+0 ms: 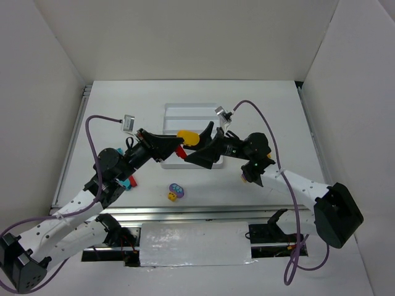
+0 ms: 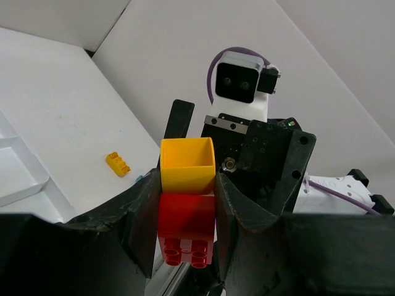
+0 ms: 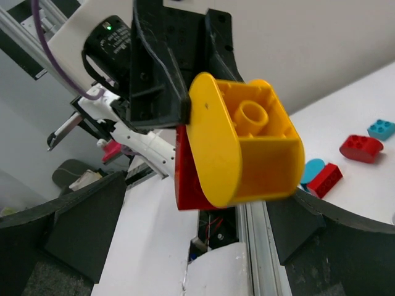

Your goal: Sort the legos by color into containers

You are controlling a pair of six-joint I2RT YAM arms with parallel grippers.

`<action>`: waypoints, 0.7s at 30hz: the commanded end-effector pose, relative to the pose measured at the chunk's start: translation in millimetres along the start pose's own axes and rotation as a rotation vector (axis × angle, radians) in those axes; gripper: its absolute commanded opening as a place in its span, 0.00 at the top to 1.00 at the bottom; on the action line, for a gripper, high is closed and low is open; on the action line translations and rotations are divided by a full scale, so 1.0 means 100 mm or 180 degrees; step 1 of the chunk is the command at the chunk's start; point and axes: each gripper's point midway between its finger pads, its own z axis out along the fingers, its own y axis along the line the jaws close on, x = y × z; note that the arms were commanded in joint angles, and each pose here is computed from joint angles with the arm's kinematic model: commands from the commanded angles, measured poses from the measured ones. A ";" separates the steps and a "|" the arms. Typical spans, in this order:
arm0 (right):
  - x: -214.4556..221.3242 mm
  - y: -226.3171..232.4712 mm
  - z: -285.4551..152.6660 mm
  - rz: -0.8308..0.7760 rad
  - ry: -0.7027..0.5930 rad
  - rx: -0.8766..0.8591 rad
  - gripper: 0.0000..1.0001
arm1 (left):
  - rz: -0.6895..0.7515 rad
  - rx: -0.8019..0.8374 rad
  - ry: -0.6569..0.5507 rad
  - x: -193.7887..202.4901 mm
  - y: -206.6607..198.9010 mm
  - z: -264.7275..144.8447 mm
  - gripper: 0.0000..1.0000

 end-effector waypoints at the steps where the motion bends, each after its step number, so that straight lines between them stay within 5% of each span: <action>1: -0.24 0.21 0.14 -0.0225 -0.0164 -0.0204 0.02 | -0.0010 0.0363 -0.0183 -0.16 -0.27 0.00 1.00; 6: -0.22 0.22 0.21 -0.0103 -0.0120 -0.0294 0.11 | -0.0026 0.0387 -0.0177 -0.16 -0.28 0.00 1.00; 16: -0.08 0.20 0.18 -0.0220 0.0210 -0.0349 0.09 | 0.0029 0.0418 -0.0112 -0.14 -0.32 0.00 1.00; 21: -0.20 0.18 0.15 -0.0157 -0.0011 -0.0273 0.26 | 0.0005 0.0489 -0.0137 -0.15 -0.35 -0.02 1.00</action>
